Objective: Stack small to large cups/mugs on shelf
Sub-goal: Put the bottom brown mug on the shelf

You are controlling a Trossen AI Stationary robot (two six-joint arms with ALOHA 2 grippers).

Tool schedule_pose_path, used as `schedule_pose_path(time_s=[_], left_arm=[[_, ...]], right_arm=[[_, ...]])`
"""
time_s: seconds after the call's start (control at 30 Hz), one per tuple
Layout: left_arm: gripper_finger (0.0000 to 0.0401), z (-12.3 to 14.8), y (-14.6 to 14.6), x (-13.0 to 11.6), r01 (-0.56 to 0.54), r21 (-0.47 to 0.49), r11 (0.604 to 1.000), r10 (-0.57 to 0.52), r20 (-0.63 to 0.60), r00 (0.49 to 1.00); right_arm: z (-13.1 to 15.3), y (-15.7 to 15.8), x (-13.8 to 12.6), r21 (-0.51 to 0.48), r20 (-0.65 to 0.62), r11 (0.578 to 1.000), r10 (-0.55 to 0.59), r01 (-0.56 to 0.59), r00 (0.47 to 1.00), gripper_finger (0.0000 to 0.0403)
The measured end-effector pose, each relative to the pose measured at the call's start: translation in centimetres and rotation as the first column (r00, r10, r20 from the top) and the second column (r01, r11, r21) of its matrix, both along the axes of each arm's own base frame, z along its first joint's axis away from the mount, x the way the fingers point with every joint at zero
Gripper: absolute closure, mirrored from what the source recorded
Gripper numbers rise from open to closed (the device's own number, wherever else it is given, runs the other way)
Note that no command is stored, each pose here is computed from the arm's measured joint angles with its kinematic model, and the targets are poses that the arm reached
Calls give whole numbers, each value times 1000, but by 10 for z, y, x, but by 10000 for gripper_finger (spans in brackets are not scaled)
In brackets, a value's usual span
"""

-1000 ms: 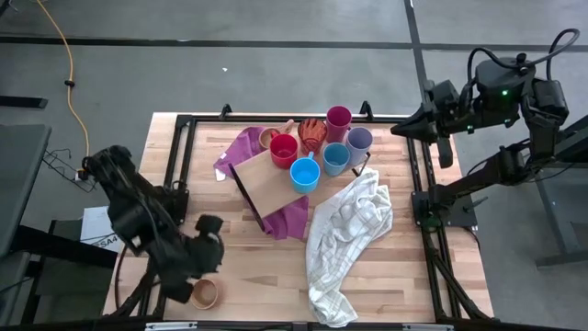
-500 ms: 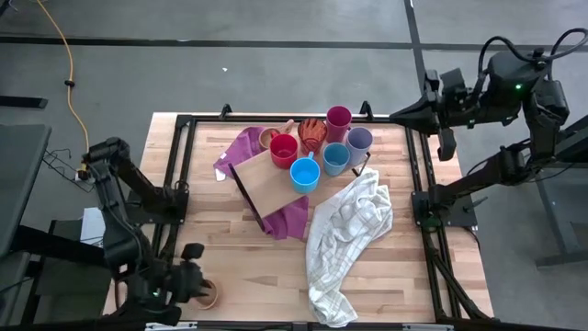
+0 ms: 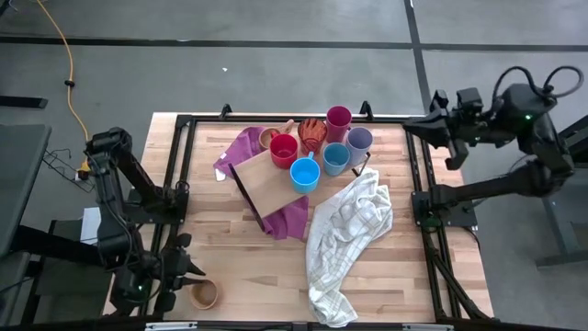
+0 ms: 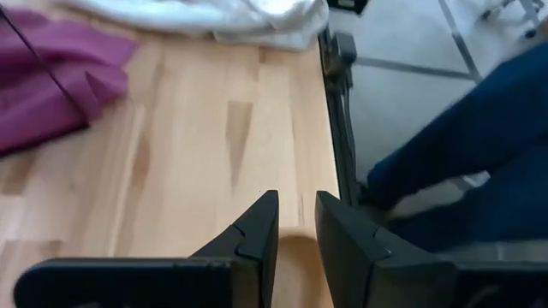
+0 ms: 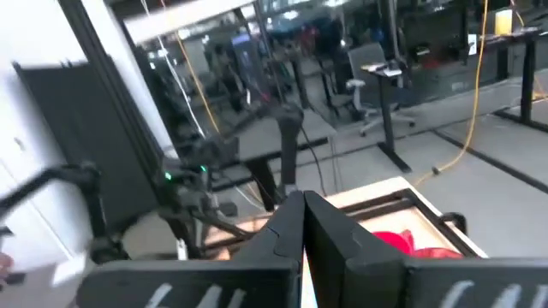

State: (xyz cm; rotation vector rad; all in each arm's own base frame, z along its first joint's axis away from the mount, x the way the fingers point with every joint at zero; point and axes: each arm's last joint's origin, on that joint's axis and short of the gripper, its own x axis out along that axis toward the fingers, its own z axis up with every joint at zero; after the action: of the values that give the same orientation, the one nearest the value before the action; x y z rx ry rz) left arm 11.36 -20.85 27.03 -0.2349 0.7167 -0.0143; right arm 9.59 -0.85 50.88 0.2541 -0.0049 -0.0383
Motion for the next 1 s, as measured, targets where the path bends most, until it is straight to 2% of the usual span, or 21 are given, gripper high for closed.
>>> schedule_pose_path(time_s=[0.3, 0.5, 0.73, 1.0], left_arm=[[332, -32, 2, -8, 90, -46, 995, -97, -182, 979], [332, -52, 8, -13, 62, -62, 996, -77, -288, 954], [332, -54, 11, -14, 53, -52, 997, -66, -310, 948], [332, -54, 21, 6, 50, -27, 998, -57, -335, 941]], right_arm=[[-9, 0, -2, 63, 6, 998, -1, 1, 1000, 403], [-9, 0, -2, 85, 7, 996, -11, 11, 1000, 403], [-9, 0, -1, 81, 6, 997, -11, 11, 1000, 403], [-10, -1, 3, 62, -6, 998, -12, 12, 1000, 403]])
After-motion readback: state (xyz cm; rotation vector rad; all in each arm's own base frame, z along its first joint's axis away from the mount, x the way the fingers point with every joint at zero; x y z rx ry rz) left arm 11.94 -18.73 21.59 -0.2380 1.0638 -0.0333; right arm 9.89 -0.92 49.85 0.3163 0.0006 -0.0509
